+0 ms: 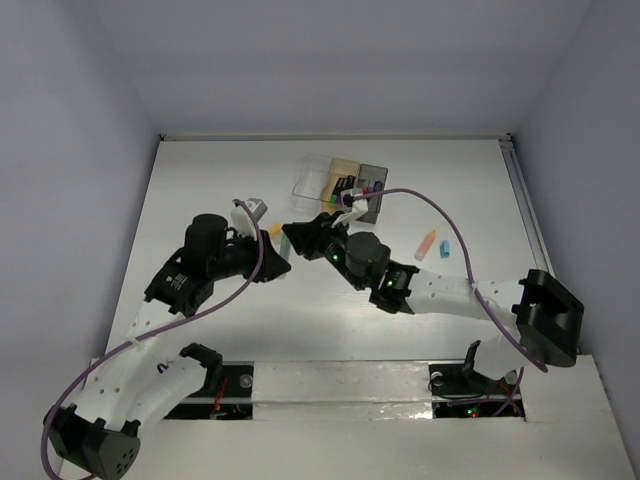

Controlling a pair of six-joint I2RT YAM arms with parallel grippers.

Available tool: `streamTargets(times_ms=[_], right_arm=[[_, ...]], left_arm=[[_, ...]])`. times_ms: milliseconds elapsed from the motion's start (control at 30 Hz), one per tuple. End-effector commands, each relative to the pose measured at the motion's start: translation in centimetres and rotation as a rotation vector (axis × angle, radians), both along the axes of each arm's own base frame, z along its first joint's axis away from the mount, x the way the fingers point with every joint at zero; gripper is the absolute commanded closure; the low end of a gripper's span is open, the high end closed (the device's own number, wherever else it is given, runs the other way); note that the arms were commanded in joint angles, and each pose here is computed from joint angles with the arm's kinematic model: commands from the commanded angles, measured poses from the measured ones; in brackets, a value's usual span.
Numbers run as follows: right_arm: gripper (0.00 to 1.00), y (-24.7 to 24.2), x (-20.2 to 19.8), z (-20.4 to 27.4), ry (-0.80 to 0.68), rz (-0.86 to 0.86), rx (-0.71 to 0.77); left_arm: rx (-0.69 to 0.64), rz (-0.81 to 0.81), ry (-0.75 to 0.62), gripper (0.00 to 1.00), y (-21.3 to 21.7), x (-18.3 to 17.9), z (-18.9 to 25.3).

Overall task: Sort the stationery into containers
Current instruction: Close the pen cap on the pen.

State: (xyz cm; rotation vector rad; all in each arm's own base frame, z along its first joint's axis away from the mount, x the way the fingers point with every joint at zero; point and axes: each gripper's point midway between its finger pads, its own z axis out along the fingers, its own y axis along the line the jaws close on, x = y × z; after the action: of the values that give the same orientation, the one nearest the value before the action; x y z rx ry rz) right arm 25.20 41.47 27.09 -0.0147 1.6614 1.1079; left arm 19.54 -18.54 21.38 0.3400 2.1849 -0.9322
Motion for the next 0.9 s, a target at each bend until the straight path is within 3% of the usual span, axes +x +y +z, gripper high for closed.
streamTargets(times_ms=[0, 33, 167, 333, 533, 800, 867], right_arm=[[0.71, 0.3, -4.5, -6.3, 0.099, 0.189, -0.259], [0.61, -0.2, -3.7, -4.7, 0.082, 0.186, -0.230], [0.58, -2.0, -2.2, -0.4, 0.028, 0.198, -0.148], [0.34, -3.6, -3.1, 3.0, -0.067, 0.289, -0.118], [0.21, -5.4, -3.6, 5.7, -0.197, 0.462, -0.084], [0.17, -2.8, -4.2, 6.5, -0.245, 0.665, -0.051], [0.23, -2.3, -4.5, 7.0, -0.274, 0.699, -0.024]], left_arm=[[-0.198, 0.168, -0.433, 1.00, 0.5, 5.9, 10.6], [-0.195, 0.149, -0.401, 1.00, 0.2, 5.5, 9.2], [-0.207, 0.133, -0.339, 1.00, 0.0, 4.5, 6.7], [-0.218, 0.117, -0.308, 1.00, -0.1, 3.7, 5.5], [-0.289, -0.016, -0.297, 1.00, -1.9, 2.2, 5.9], [-0.421, -0.208, -0.318, 1.00, -3.9, -0.4, 8.0], [-0.422, -0.228, -0.304, 1.00, -4.1, -0.6, 7.7]])
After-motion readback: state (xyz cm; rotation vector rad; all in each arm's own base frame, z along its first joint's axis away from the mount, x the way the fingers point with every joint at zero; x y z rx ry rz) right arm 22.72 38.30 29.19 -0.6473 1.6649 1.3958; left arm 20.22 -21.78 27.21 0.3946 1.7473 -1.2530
